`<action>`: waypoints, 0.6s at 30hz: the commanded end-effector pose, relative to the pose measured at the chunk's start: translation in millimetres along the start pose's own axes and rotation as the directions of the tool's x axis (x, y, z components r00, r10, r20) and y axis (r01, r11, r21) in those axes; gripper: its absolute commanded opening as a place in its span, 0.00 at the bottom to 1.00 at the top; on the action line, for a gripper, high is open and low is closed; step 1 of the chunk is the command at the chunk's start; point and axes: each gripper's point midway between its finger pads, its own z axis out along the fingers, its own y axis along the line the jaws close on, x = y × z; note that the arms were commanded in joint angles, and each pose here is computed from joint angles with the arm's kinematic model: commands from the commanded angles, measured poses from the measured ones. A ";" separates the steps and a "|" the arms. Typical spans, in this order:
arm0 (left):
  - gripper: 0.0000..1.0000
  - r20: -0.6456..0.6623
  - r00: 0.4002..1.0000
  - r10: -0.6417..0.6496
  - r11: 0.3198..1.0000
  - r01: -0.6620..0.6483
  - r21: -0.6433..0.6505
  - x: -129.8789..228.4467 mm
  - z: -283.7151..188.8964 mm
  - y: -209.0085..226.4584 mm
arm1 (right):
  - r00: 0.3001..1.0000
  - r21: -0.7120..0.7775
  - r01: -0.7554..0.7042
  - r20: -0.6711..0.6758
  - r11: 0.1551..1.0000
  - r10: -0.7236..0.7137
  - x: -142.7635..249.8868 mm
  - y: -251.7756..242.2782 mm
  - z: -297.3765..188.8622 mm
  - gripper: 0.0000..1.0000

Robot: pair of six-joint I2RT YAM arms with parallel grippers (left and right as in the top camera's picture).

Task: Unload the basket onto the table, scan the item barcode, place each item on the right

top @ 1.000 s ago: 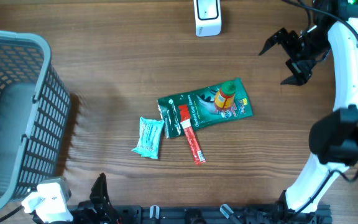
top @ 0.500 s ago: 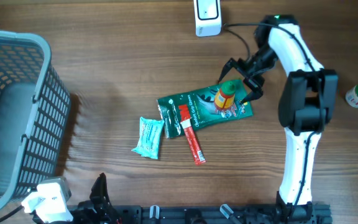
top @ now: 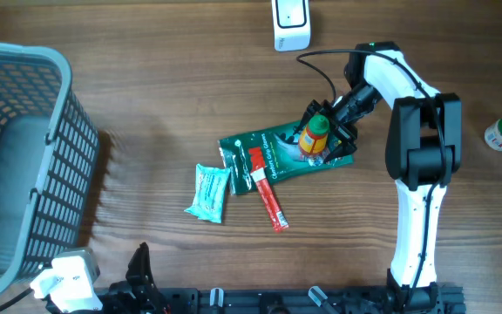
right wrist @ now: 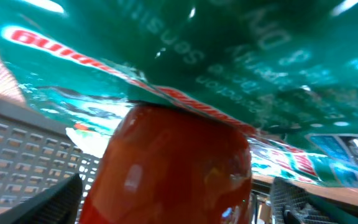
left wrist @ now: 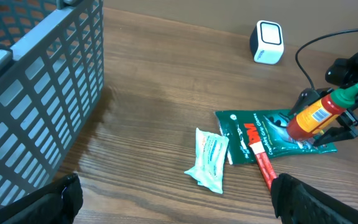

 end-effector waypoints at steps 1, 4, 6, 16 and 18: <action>1.00 0.002 1.000 -0.001 1.000 0.001 0.003 0.3 0.4 -0.8 | 0.999 -0.060 -0.004 -0.043 0.998 0.001 2.1 7.1 5.0 0.88; 1.00 0.002 1.000 -0.001 1.000 0.001 0.003 0.3 0.4 -0.8 | 0.999 -0.065 -0.007 -0.045 0.998 0.004 2.4 7.9 5.0 0.85; 1.00 0.002 1.000 -0.001 1.000 0.001 0.003 0.3 0.4 -0.8 | 0.999 -0.065 -0.008 -0.046 0.998 0.005 2.6 7.9 5.0 0.76; 1.00 0.002 1.000 -0.001 1.000 0.001 0.003 0.3 0.4 -0.8 | 0.997 -0.053 -0.028 -0.070 0.998 0.024 9.0 4.5 4.2 0.29; 1.00 0.002 1.000 -0.001 1.000 0.001 0.003 0.3 0.4 -0.8 | 0.995 -0.044 -0.008 -0.098 0.999 0.004 17.2 1.4 3.5 0.24</action>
